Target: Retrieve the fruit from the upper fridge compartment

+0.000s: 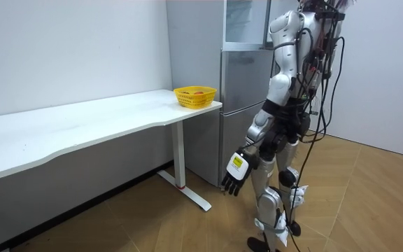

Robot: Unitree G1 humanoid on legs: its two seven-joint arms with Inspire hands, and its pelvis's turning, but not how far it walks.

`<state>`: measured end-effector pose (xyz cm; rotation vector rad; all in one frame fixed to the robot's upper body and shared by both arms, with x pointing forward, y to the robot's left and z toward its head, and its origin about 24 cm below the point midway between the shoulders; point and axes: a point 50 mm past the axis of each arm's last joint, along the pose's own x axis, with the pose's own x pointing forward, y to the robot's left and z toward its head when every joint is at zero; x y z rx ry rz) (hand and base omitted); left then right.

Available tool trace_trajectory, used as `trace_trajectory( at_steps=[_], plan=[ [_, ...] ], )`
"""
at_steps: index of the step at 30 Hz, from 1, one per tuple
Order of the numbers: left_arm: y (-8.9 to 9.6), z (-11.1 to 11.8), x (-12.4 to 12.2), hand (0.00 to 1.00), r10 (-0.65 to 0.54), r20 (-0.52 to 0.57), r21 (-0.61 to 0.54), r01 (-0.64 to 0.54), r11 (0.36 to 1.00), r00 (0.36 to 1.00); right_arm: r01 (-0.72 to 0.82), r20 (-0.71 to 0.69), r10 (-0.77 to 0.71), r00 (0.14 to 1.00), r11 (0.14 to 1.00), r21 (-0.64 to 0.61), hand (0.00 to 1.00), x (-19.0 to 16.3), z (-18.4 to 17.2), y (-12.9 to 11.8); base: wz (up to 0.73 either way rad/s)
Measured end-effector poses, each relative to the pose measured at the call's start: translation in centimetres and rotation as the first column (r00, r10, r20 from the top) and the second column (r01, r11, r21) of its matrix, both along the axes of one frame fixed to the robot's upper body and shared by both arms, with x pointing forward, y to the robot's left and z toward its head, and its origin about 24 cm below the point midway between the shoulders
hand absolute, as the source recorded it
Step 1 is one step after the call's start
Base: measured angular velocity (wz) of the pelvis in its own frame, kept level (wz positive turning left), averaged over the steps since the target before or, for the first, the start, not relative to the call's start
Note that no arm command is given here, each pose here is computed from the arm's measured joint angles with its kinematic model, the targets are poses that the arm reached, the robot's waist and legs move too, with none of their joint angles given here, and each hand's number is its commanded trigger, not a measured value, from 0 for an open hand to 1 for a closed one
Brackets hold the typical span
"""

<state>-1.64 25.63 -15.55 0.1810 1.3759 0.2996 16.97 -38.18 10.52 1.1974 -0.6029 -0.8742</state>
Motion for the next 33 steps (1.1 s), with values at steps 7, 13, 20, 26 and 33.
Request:
trace_trajectory(
  at_steps=[7, 13, 20, 26, 33],
  plan=[
    [-0.4, -0.3, -1.2, 0.00, 0.009, -0.050, -0.030, -0.011, 0.999, 0.999, -0.070, 0.076, 0.080, 0.994, 0.989, -0.133, 0.00, 0.9, 1.5, 1.2, 0.00],
    [-0.9, -0.5, -2.0, 0.00, 0.017, -0.086, -0.047, -0.021, 0.999, 0.996, -0.110, 0.136, 0.143, 0.980, 0.968, -0.225, 0.00, 1.3, 2.9, 2.2, 0.00],
    [-1.0, -0.6, -1.8, 0.00, -0.027, -0.079, -0.053, 0.023, 0.998, 0.997, -0.185, 0.117, 0.252, 0.961, 0.893, -0.409, 0.00, 2.7, 4.4, 4.3, 0.00],
    [-0.8, -0.6, -1.2, 0.00, -0.036, -0.067, -0.052, 0.032, 0.998, 0.997, -0.228, -0.074, 0.236, 0.969, 0.740, -0.632, 0.00, 4.0, 5.6, 5.7, 0.00],
    [-0.2, -0.4, -1.0, 0.00, -0.060, -0.069, -0.054, 0.056, 0.997, 0.996, -0.329, -0.253, 0.211, 0.944, 0.544, -0.772, 0.00, 5.1, 6.1, 7.0, -0.01]
  ],
)
